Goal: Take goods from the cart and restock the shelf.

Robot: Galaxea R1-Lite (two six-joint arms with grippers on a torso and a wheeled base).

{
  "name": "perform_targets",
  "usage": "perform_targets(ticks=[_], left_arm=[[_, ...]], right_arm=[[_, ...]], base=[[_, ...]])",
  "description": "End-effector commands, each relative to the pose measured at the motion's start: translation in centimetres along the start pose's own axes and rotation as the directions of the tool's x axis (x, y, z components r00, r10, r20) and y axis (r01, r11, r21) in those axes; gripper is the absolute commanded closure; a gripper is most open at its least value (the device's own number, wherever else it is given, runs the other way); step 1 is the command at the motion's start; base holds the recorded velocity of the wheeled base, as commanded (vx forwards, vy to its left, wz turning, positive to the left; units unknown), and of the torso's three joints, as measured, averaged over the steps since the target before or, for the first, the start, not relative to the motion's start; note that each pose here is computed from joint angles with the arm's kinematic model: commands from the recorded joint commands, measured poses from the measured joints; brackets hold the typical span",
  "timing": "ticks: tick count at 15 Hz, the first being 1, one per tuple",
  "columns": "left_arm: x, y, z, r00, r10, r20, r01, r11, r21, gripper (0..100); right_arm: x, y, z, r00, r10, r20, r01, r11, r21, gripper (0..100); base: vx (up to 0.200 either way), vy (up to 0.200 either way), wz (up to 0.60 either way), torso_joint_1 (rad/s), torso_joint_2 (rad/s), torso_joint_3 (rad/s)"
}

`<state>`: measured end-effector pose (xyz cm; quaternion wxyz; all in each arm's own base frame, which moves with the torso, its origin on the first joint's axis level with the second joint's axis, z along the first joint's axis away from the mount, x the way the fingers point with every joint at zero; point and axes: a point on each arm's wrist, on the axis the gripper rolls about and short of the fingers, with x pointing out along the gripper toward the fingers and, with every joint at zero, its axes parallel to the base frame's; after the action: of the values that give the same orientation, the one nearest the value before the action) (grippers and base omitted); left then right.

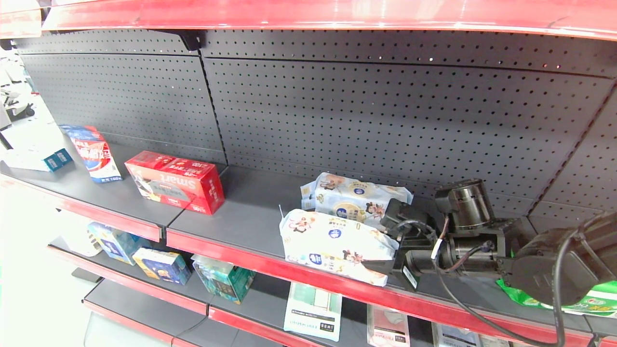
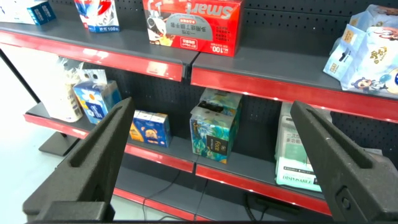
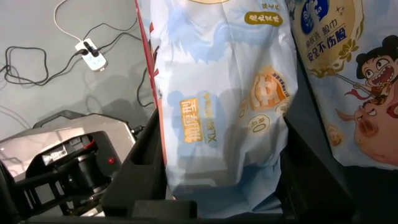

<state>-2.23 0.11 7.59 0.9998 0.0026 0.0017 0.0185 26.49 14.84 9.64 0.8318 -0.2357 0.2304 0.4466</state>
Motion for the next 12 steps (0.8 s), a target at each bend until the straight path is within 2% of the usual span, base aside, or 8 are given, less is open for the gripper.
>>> perform_targets(ticks=[1,12], left_arm=[[0.01,0.00,0.01,1.000,0.001,-0.001,-0.001,1.000,0.000,0],[0.01,0.00,0.01,1.000,0.001,-0.001,-0.001,1.000,0.001,0]], right_arm=[[0.08,0.01,-0.08,1.000,0.002,-0.003,-0.002,1.000,0.003,100],[0.17,0.30,-0.47,0.999,0.053,0.005,-0.053,0.998,0.017,100]], base=[[0.000,0.000,0.00,0.000,0.00,0.000],[0.000,0.000,0.00,0.000,0.00,0.000]])
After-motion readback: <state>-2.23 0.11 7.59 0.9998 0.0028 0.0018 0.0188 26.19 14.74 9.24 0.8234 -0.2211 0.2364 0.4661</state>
